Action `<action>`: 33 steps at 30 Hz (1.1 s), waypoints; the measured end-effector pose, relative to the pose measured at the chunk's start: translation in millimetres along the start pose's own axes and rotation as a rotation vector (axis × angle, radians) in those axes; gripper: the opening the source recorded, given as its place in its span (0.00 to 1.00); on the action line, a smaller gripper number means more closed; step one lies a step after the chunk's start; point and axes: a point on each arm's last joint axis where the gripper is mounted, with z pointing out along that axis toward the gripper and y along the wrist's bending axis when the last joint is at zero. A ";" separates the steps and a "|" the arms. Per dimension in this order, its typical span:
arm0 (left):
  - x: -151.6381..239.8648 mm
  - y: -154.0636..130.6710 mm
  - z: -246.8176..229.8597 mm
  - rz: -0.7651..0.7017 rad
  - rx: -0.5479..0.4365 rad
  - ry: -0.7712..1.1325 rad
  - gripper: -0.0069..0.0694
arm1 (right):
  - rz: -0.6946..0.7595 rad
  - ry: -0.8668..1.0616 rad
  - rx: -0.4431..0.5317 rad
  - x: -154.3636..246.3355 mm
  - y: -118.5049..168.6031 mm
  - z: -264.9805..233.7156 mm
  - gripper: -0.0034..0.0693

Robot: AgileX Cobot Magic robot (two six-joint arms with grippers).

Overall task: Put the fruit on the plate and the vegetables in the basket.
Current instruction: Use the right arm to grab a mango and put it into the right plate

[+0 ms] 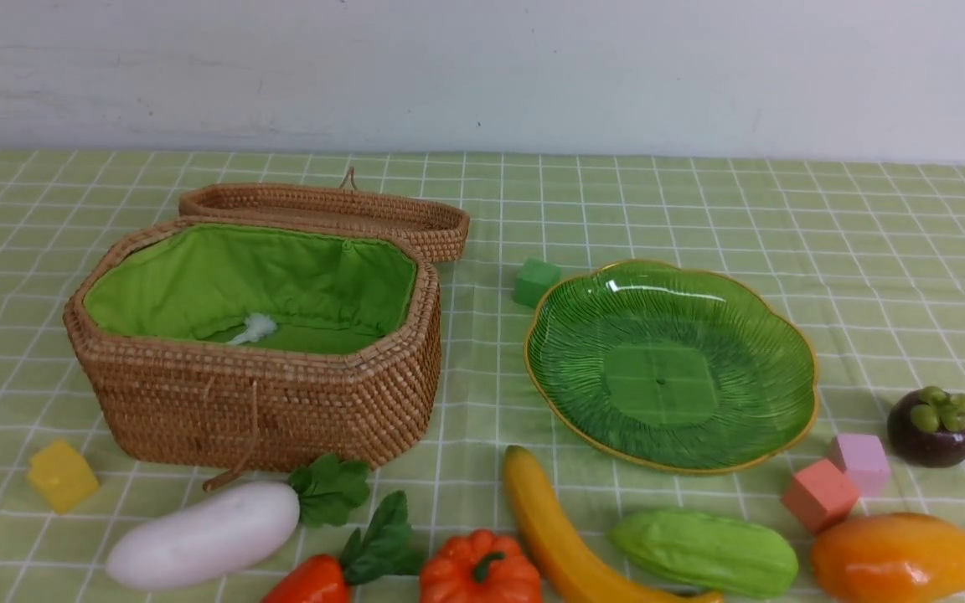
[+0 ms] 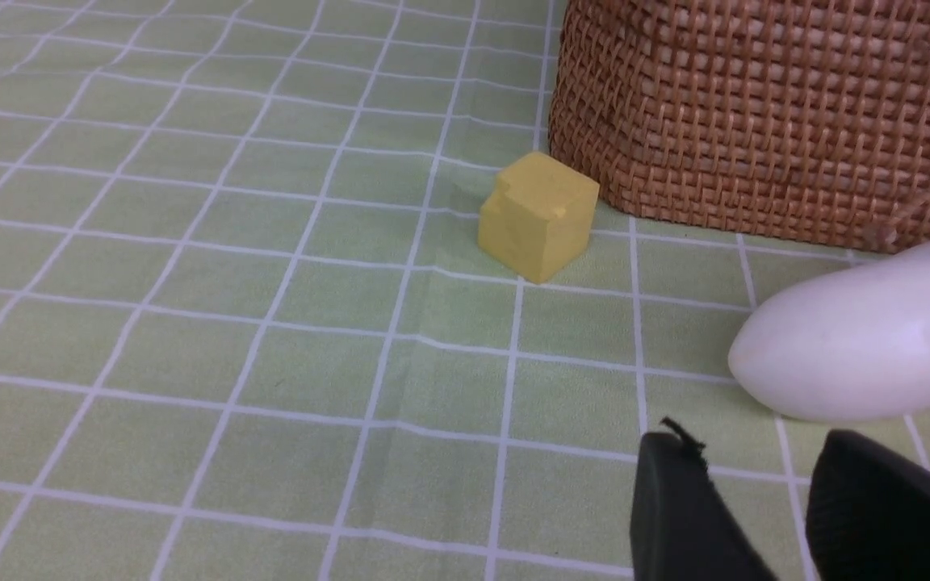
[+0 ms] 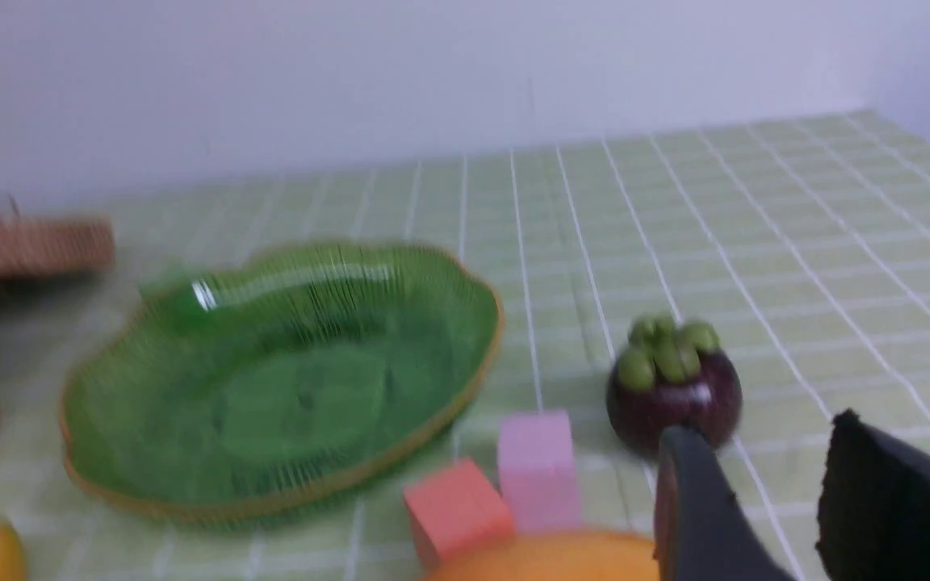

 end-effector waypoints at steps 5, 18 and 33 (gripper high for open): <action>0.0 0.0 0.0 0.000 0.000 0.000 0.40 | 0.184 -0.138 0.006 -12.4 -1.7 -0.9 0.38; 0.0 0.0 0.0 0.000 0.000 0.000 0.40 | 0.410 -0.374 -0.005 -59.1 -1.8 -12.6 0.38; 0.0 0.0 0.0 0.000 0.000 0.000 0.40 | -0.039 0.019 -0.120 -176.0 39.5 43.3 0.38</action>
